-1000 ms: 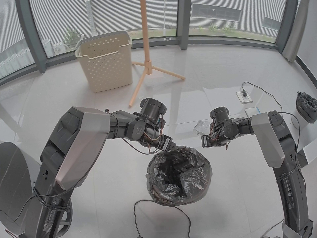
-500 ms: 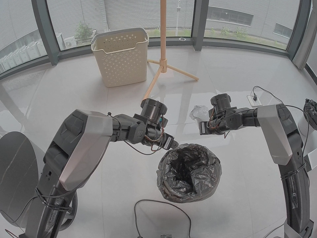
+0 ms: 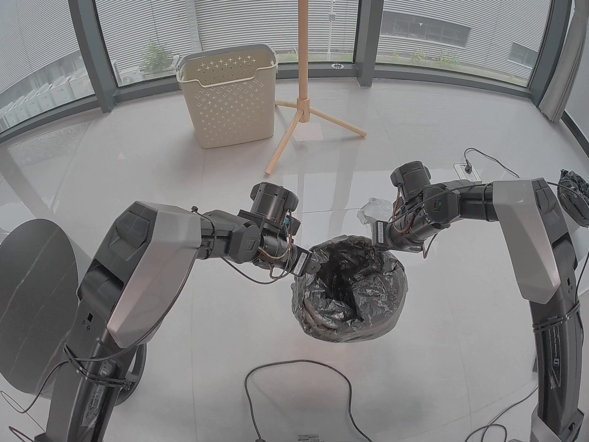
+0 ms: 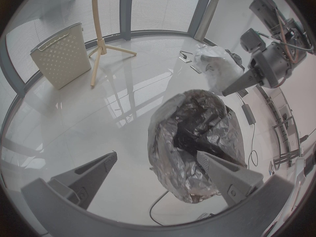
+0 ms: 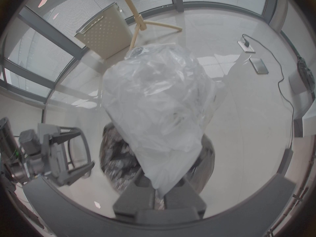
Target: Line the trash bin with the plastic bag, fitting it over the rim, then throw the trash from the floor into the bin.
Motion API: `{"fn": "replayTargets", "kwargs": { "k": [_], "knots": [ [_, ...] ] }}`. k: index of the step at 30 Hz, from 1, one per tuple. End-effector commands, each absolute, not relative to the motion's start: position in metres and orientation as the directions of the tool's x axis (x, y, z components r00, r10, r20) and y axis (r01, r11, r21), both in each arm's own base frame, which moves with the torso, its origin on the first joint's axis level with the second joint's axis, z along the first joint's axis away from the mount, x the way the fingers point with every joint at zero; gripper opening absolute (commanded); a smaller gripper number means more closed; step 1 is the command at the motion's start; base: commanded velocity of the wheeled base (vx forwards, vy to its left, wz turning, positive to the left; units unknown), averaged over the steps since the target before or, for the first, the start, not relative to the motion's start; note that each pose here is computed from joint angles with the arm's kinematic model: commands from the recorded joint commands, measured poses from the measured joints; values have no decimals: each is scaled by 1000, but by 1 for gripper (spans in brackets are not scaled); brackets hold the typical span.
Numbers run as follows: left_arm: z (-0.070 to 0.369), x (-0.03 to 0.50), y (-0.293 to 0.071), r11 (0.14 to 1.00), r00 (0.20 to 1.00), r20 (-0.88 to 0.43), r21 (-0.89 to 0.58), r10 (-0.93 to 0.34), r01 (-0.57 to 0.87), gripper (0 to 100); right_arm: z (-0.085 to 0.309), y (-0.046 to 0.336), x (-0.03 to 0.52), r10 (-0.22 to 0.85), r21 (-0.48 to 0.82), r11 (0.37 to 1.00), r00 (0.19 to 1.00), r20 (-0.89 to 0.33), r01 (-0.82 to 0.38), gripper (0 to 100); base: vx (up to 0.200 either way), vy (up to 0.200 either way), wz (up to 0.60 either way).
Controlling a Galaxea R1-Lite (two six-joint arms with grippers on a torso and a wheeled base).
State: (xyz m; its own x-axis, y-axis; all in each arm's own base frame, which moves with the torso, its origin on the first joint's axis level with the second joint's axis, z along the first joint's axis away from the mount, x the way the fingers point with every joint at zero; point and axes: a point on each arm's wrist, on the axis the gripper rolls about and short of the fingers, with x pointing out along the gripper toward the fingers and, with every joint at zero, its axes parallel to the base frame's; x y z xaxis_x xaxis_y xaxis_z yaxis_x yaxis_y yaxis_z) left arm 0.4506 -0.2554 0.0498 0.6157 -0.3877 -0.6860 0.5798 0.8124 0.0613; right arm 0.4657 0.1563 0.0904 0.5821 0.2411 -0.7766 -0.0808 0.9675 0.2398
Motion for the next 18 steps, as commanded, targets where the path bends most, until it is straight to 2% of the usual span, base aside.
{"fn": "replayTargets", "kwargs": {
  "k": [1,5,9,13,18],
  "knots": [
    [49,452,-252,819,615,-692,59,-379,571,100,112,160,455,275,271,958,573,-772,-95,0,-200,0,0],
    [48,452,-252,826,619,-697,71,-360,560,100,118,167,445,315,323,943,522,-793,-79,0,-200,0,0],
    [45,451,-249,832,623,-718,110,-312,544,100,103,173,445,327,359,933,479,-815,-27,0,-200,0,0],
    [47,452,-251,813,629,-702,123,-334,569,100,83,174,450,319,351,936,451,-834,-13,0,0,0,0],
    [43,456,-254,815,650,-667,112,-363,569,100,78,176,451,358,392,920,430,-829,-9,0,0,0,0]
  ]
}}
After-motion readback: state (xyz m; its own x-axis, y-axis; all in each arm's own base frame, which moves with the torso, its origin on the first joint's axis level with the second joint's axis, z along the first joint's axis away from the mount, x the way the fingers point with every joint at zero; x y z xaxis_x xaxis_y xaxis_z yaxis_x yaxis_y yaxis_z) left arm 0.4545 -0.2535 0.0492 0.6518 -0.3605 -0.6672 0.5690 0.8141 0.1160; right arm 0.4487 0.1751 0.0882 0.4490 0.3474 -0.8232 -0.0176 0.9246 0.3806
